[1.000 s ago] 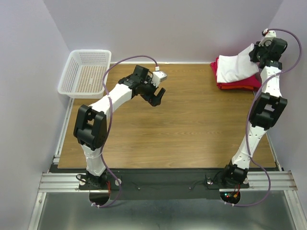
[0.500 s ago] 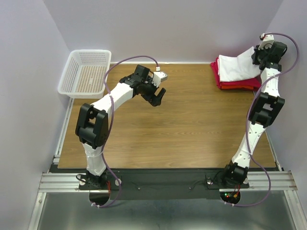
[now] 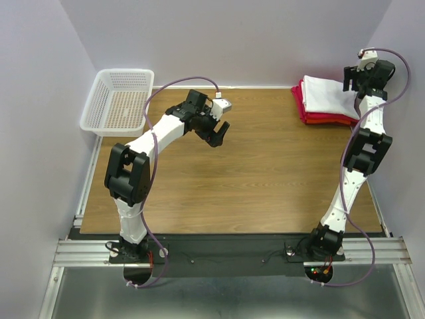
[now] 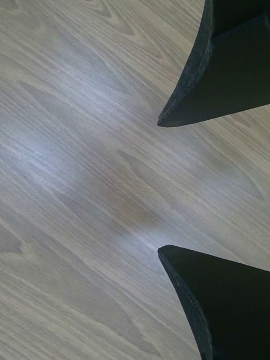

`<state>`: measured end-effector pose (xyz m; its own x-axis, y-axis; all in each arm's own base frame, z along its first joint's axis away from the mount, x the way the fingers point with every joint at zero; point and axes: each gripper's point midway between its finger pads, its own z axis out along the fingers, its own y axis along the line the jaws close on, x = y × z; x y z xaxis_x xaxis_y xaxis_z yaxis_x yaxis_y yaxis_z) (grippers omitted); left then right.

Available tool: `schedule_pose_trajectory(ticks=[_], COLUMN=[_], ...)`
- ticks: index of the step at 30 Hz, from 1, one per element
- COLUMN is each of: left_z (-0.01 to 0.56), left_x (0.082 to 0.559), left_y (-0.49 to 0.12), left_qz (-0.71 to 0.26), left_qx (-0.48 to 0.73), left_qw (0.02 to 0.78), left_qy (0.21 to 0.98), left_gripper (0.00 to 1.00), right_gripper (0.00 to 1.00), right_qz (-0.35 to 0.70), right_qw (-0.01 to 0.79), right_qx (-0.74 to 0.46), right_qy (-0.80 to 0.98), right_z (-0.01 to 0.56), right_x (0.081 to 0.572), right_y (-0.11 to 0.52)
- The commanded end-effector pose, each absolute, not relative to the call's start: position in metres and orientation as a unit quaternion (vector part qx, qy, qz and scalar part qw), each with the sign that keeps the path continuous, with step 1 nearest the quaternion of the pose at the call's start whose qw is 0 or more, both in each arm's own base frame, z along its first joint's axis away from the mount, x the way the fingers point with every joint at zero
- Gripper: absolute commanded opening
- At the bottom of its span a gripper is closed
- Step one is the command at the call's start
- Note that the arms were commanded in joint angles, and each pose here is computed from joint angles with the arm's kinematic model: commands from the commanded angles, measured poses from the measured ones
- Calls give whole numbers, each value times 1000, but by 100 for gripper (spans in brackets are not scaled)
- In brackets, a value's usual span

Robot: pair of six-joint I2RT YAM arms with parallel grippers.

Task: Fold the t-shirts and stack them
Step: Neatly place the folded tshirt to the corner

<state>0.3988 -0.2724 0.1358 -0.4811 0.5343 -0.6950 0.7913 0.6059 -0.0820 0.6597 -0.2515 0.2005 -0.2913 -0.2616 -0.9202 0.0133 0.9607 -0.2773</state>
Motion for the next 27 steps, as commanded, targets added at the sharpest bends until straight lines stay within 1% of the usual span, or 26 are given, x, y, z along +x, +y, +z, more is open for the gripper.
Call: schedule_pose_trajectory(ticks=[1,6,7,8,9,10,12,14,15,18,19,20,22,23,24,25,27], left_z=[175,191,194,202,205,209,223,236,241,262,263,275,271,279,269,265,264], left_x=[408,404,403,403,402,402,405,404,407,409,410,408,407,402,397,394,383], left_y=[-274,-267,-266,-263,-261,-258,-249,-244,-237,-224,-215,-209,-195,-189,-183,-176,-168], left_qz=[-206,-214,-219,-223,-228,-230,-232,-242,-242,-233,-228,-222,-204,-200,-197,-192,-186], left_qx=[387,374,371,364,361,355,339,334,327,315,308,301,285,281,277,270,259], left_qw=[367,387,389,397,400,403,420,432,437,461,465,480,482,490,481,479,482], left_qy=[820,815,815,813,811,812,809,802,802,796,798,793,803,801,808,813,816], left_gripper=[99,99,99,99,99,99,99,99,99,99,99,99,99,99,99,99,99], right_gripper=[86,89,90,91,92,93,95,97,99,100,100,100,100,100,100,100,100], right_qz=[-137,-83,-61,-58,-36,-24,-5,31,49,117,139,164,188,213,228,234,247], right_qw=[639,641,640,649,636,635,639,622,623,585,576,553,543,512,502,506,487], right_qx=[-84,-77,-90,-95,-93,-100,-103,-105,-92,-59,-56,-34,-32,-8,-4,-11,-10], right_qy=[752,759,760,753,765,766,762,775,776,800,804,816,818,832,834,830,838], right_z=[271,278,276,296,282,283,302,298,310,301,306,291,295,269,265,276,263], right_x=[651,637,634,626,620,616,603,591,583,561,547,535,508,492,482,465,444], right_y=[-251,-227,-214,-205,-195,-184,-160,-135,-124,-93,-78,-69,-53,-45,-37,-28,-17])
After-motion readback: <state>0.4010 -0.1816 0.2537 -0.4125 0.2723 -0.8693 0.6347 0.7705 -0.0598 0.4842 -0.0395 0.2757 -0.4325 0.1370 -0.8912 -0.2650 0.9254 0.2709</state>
